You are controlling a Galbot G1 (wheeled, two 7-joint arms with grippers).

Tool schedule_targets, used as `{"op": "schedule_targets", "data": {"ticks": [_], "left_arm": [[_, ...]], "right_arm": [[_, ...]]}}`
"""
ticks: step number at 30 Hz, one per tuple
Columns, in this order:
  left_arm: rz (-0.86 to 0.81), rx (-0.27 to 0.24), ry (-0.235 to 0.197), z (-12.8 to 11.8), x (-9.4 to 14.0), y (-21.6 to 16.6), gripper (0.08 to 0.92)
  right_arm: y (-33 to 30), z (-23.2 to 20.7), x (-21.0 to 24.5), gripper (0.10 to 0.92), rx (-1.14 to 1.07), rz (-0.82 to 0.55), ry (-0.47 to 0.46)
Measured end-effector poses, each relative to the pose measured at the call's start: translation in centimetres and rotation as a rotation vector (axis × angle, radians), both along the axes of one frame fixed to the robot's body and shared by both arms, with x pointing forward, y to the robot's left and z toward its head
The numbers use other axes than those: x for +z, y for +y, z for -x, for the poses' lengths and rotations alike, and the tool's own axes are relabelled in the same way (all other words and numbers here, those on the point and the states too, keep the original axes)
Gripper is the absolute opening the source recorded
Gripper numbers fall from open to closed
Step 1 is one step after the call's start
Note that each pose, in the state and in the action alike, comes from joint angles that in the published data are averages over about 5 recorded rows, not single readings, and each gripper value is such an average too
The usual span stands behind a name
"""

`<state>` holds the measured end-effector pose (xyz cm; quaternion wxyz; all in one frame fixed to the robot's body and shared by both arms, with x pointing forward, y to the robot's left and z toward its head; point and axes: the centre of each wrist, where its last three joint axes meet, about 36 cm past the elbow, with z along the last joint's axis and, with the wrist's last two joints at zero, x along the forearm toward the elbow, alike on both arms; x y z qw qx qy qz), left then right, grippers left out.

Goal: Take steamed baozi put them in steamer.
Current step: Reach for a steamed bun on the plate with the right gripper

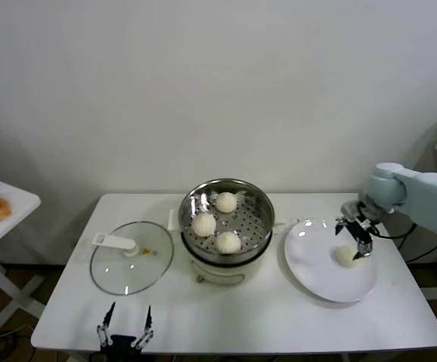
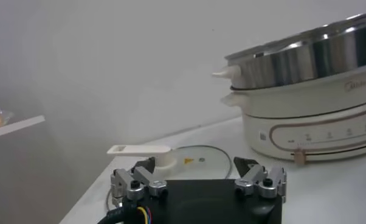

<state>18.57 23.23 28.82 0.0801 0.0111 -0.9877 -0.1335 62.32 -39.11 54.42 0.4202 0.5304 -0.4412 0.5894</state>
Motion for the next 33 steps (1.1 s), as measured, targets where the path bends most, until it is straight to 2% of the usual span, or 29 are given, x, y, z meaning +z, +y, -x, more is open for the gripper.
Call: {"op": "schedule_targets", "data": {"ticks": [19, 28, 33], "left_arm": [[-0.013, 0.006, 0.018, 0.6, -0.5, 0.3, 0.823], [-0.013, -0.001, 0.018, 0.5, -0.7, 0.1, 0.823], [-0.012, -0.002, 0.016, 0.5, -0.6, 0.1, 0.823]], "right_arm": [[-2.9, -0.9, -7.9, 0.823, -0.098, 0.068, -0.037], [-3.6, -1.0, -9.1, 0.821, -0.117, 0.063, -0.050], [-3.7, -0.9, -9.3, 0.776, -0.123, 0.055, -0.058]]}}
